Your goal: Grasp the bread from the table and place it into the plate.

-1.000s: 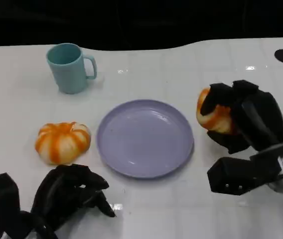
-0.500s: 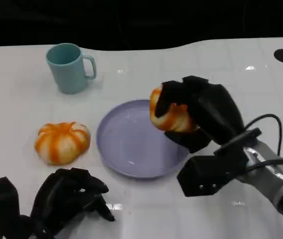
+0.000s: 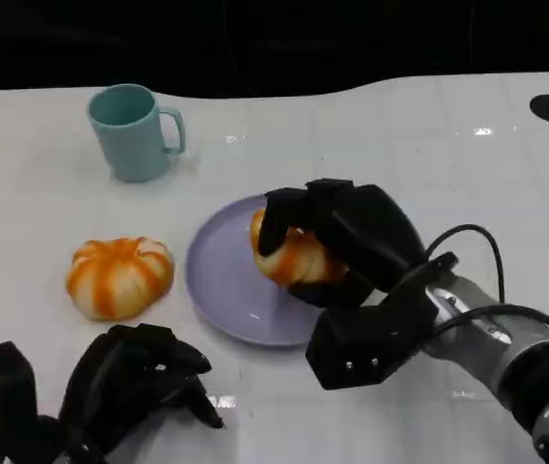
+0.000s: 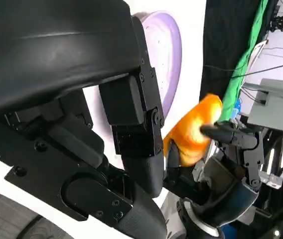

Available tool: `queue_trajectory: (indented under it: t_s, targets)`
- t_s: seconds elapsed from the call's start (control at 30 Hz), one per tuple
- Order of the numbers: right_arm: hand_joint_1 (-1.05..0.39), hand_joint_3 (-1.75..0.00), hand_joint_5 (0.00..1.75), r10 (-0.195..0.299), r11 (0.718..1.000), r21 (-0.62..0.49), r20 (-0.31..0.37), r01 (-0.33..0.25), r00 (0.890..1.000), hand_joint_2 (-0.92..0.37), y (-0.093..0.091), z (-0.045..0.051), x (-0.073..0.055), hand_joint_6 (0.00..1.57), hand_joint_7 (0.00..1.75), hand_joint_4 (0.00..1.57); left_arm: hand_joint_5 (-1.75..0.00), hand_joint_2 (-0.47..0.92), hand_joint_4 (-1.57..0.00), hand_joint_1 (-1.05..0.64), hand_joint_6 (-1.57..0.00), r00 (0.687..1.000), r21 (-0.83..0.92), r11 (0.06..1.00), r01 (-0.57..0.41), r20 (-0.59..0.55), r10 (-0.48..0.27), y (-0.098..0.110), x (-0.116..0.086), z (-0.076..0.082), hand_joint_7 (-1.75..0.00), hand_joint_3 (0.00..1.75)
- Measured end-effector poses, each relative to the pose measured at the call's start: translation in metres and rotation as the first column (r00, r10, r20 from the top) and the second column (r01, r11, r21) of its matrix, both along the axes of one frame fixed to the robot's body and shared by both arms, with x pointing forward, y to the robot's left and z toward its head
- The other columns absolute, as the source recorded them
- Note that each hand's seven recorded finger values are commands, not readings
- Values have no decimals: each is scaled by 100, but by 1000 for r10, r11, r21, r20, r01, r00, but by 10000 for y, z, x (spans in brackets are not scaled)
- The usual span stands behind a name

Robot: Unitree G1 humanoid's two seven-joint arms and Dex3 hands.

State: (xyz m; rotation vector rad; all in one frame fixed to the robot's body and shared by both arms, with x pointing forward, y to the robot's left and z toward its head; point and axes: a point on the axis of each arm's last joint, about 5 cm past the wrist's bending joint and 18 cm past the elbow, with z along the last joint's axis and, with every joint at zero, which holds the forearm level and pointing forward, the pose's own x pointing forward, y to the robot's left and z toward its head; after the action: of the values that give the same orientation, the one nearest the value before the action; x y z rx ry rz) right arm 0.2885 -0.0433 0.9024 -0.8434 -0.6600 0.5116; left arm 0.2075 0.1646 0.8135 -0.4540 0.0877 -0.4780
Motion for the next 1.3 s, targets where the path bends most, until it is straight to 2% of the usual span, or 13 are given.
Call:
queue_trajectory:
  t_s: [0.03, 0.1, 0.13, 0.17, 0.3, 0.37, 0.5, 0.77, 0.87, 1.0, 1.17, 1.3]
  targets:
    - [-28, -65, 104, 2, 1000, -8, -8, -2, 1000, -59, 3, -1, 2, 70, 47, 62, -60, 71, -157, -105, -157, 1000, 0, 1000, 0, 0, 0, 0, 0, 0, -21, 0]
    - [-36, -45, 72, 11, 999, -36, -31, -12, 999, -73, 4, 3, 8, 63, 26, 50, -60, 71, -157, -105, -157, 1000, 1, 1000, 0, 0, 0, 0, 0, 0, -21, 0]
    - [-40, -26, 58, 17, 998, -52, -42, -19, 999, -84, 3, 4, 11, 59, 16, 45, -60, 71, -157, -105, -157, 1000, 1, 1000, 0, 0, 0, 0, 0, 0, -21, 0]
    - [-43, -20, 51, 22, 997, -67, -52, -25, 998, -88, 2, 5, 13, 55, 11, 40, -60, 71, -157, -105, -157, 1000, 1, 1000, 0, 0, 0, 0, 0, 0, -21, 0]
    - [-61, -20, 34, 19, 991, -128, -90, -31, 996, -92, -17, 2, 29, 32, 1, 10, -60, 71, -157, -105, -157, 1000, 1, 1000, 2, 1, -2, -2, 0, 1, -21, 0]
    - [-65, -21, 31, 17, 987, -160, -108, -35, 994, -92, -25, 10, 39, 26, 0, 2, -60, 71, -157, -105, -157, 1000, 1, 1000, 2, 1, -2, -2, 0, 1, -21, 0]
    - [-69, -22, 20, 23, 981, -188, -132, -48, 991, -92, -20, 66, 56, 19, 0, 0, -60, 71, -157, -105, -157, 1000, 1, 1000, 4, 1, -4, -5, 1, 2, -21, 0]
    - [-74, -21, 16, 31, 987, -153, -179, -59, 983, -92, -65, 103, 27, 18, 1, 1, -59, 71, -157, -105, -157, 1000, 2, 1000, 5, 1, -5, -7, 1, 2, -20, 0]
    - [-74, -21, 19, 26, 987, -151, -175, -53, 984, -92, -118, 123, 21, 19, 1, 3, -59, 71, -157, -105, -157, 1000, 2, 1000, 6, 1, -6, -8, 1, 1, -20, 0]
    - [-70, -17, 25, 19, 990, -135, -163, -42, 986, -92, -197, 114, -15, 23, 3, 10, -59, 71, -157, -105, -157, 1000, 1, 1000, 5, 0, -5, -9, 0, 0, -20, 0]
    - [-60, -7, 35, 7, 997, -73, -157, -19, 988, -92, -277, 57, -84, 32, 6, 18, -59, 71, -157, -105, -157, 1000, 1, 1000, 5, 0, -5, -9, 0, -1, -20, 0]
    - [-49, -4, 46, -4, 1000, 2, -99, 4, 995, -92, -352, 31, -129, 45, 11, 30, -59, 72, -157, -105, -157, 1000, 0, 1000, 5, -5, -5, -12, -4, -10, -20, 0]
